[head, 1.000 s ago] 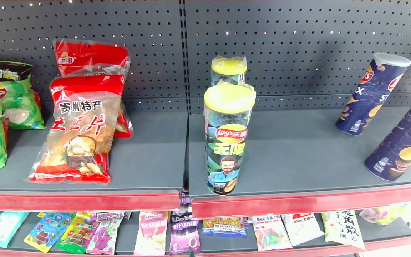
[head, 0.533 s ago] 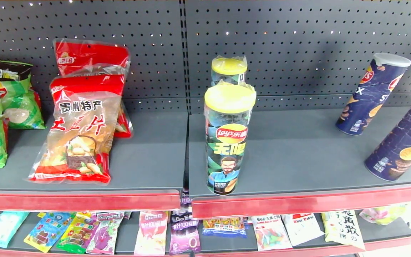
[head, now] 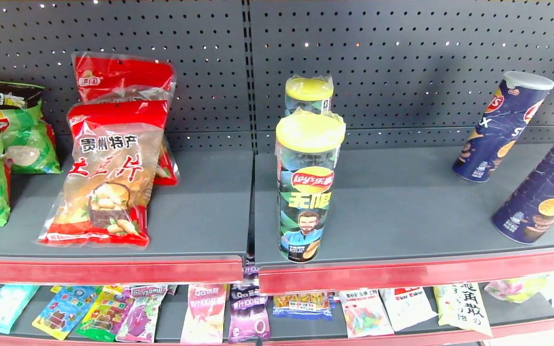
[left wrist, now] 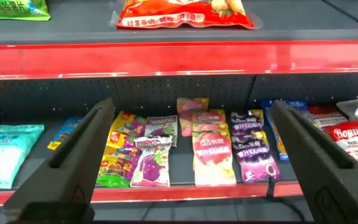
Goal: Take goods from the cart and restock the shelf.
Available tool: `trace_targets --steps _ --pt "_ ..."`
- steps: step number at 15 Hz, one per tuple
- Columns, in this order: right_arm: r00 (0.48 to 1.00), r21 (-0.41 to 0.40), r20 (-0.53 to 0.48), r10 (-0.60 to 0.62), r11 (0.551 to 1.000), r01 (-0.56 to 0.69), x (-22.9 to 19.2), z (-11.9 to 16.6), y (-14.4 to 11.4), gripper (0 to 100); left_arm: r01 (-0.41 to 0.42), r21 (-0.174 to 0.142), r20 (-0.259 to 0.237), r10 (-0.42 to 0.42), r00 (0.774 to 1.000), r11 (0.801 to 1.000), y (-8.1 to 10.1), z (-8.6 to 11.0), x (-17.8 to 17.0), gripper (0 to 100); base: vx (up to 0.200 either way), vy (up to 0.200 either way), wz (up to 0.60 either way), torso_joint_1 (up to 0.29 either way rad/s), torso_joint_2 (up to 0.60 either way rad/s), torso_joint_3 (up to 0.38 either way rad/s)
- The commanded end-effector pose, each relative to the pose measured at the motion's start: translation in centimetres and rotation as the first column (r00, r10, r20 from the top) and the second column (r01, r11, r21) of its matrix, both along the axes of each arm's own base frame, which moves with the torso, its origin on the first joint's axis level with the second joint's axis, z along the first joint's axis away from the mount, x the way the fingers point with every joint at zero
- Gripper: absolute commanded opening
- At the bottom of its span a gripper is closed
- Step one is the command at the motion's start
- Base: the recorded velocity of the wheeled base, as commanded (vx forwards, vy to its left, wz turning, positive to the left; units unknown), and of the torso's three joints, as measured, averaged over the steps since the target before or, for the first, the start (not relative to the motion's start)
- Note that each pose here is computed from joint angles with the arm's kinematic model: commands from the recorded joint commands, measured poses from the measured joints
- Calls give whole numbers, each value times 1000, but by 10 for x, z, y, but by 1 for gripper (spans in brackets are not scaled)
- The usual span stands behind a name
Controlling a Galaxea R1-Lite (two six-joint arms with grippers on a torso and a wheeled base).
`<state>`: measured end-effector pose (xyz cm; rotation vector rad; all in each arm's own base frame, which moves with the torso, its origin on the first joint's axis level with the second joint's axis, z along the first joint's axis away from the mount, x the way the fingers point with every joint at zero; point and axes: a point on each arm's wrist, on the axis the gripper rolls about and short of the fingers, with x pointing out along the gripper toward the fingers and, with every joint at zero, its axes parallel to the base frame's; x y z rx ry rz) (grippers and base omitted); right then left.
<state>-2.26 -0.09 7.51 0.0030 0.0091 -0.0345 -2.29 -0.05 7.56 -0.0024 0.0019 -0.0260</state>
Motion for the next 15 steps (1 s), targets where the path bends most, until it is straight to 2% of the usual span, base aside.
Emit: trace_targets --steps 1,2,6,11,15 --pt "1000 0 3 1 1000 -1 0 0 0 100 0 -1 0 0 1000 1000 0 0 0 100 0 0 0 0 0 0" --pt "1000 0 1 1 1000 -1 0 0 0 100 -1 -1 0 1 1000 1000 0 0 0 100 0 0 0 0 0 0" --pt "1000 0 1 1 1000 -1 0 0 0 100 -1 -1 0 1 1000 1000 0 0 0 100 -200 0 0 10 6 0" --pt "1000 0 1 1 1000 -1 0 0 0 100 -1 1 0 1 1000 1000 0 0 0 100 0 0 0 0 0 0" --pt "1000 0 1 1 1000 -1 0 0 0 100 -1 1 0 1 1000 1000 0 0 0 100 0 -200 0 2 2 1"
